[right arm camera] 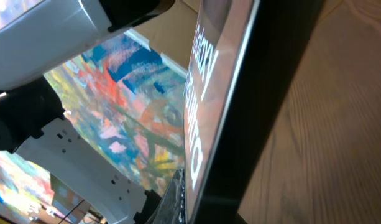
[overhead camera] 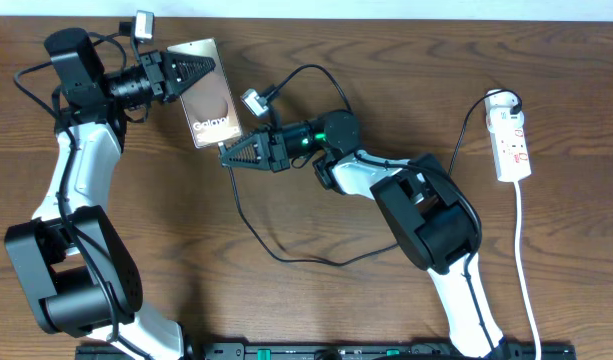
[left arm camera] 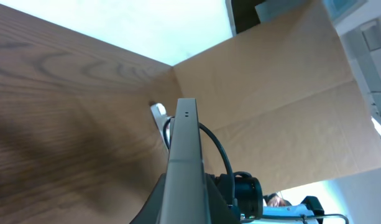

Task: Plug charger to phone and switch on socket
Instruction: 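Push the connector into the phone's bottom port with the right gripper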

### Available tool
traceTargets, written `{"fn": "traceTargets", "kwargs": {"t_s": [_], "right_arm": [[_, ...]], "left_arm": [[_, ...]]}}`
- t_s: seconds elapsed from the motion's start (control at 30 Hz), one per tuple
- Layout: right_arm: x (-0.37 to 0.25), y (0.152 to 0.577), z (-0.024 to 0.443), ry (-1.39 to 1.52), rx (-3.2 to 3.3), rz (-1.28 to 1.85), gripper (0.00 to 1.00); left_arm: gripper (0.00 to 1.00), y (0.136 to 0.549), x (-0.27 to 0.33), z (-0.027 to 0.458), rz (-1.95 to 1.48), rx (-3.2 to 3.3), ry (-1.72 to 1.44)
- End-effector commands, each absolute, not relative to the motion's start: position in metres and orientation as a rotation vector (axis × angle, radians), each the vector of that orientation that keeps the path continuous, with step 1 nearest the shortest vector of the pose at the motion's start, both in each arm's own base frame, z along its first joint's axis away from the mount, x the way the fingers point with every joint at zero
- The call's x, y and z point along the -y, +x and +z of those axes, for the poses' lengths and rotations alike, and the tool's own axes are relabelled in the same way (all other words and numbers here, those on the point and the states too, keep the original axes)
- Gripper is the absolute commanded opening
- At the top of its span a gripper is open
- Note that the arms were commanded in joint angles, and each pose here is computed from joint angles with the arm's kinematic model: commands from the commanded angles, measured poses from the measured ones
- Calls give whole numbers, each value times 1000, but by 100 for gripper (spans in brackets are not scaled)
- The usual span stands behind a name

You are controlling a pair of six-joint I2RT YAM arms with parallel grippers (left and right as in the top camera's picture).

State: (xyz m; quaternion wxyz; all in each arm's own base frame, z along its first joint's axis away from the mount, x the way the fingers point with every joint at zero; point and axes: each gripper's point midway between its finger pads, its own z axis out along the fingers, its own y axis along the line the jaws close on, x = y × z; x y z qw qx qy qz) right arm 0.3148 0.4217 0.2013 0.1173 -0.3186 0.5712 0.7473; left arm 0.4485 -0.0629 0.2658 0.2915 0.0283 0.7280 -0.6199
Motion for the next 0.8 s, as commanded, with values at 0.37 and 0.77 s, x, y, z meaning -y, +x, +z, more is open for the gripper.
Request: {"fn": "traceTargets", "kwargs": {"t_s": [0.37, 0.77], "right_arm": [[-416, 358, 221, -676, -1592, 2142, 1], [-414, 365, 223, -627, -1590, 2143, 1]], "left_arm": [[7, 446, 68, 267, -1641, -1933, 113], [8, 430, 74, 273, -1671, -1871, 300]]}}
